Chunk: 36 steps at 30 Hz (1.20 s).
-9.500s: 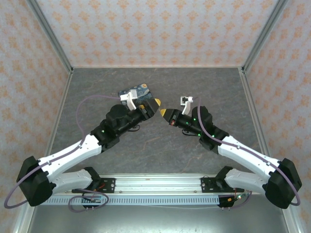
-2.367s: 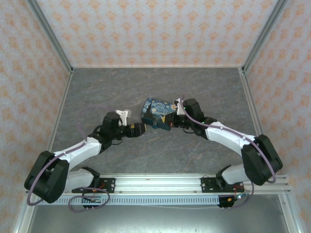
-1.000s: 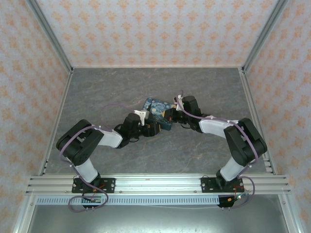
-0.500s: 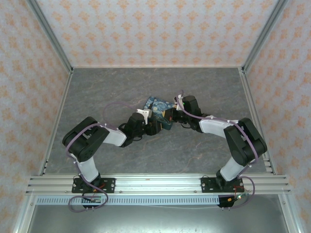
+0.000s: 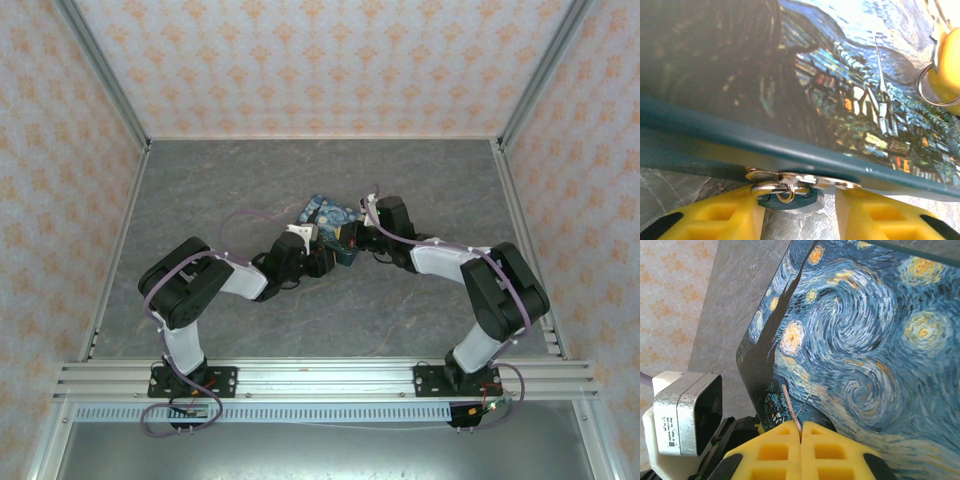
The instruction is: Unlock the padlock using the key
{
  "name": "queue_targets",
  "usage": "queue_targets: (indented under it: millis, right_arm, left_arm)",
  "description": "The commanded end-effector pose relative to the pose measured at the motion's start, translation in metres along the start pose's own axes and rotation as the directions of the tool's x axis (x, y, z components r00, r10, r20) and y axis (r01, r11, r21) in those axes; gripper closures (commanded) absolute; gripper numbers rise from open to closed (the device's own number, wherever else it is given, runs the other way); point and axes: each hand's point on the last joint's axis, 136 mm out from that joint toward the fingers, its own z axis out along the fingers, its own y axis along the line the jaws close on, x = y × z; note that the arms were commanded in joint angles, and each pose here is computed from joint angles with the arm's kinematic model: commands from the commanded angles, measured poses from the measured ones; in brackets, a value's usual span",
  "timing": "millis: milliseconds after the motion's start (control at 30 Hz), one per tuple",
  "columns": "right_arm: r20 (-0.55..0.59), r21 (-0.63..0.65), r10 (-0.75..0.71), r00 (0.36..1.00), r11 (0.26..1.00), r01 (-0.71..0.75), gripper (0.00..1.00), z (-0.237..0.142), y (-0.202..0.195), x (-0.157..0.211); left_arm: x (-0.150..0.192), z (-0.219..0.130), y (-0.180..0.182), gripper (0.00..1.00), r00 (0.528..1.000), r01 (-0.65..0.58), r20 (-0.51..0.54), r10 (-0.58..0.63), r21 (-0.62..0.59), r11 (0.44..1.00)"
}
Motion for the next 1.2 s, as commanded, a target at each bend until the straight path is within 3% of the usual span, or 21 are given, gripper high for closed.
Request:
queue_targets:
  millis: [0, 400, 700, 867, 1167]
  right_arm:
    - [-0.080, 0.057, 0.042, 0.996, 0.998, -0.037, 1.00, 0.006, -0.020, 0.026]
    - [-0.054, 0.033, 0.022, 0.998, 0.999, -0.021, 1.00, 0.001, -0.009, 0.016]
    - [0.051, 0.023, -0.114, 0.992, 0.993, 0.113, 1.00, -0.034, 0.025, -0.014]
    - [0.074, 0.059, -0.192, 0.979, 0.980, 0.188, 1.00, -0.061, 0.025, -0.003]
    - [0.093, 0.013, -0.290, 0.953, 0.957, 0.290, 1.00, -0.094, 0.022, 0.042]
  left_arm:
    - [0.009, 0.006, 0.004, 0.62, 0.999, 0.032, -0.021, -0.032, -0.029, 0.999]
    - [-0.001, -0.001, 0.002, 0.69, 0.998, 0.060, 0.014, -0.060, -0.040, 0.997]
    - [-0.020, -0.017, -0.022, 0.68, 0.988, 0.148, 0.044, -0.149, 0.021, 0.989]
    - [-0.025, -0.024, -0.031, 0.69, 0.973, 0.229, 0.020, -0.229, 0.026, 0.973]
    - [-0.034, -0.027, -0.059, 0.72, 0.927, 0.375, -0.041, -0.373, 0.121, 0.919]
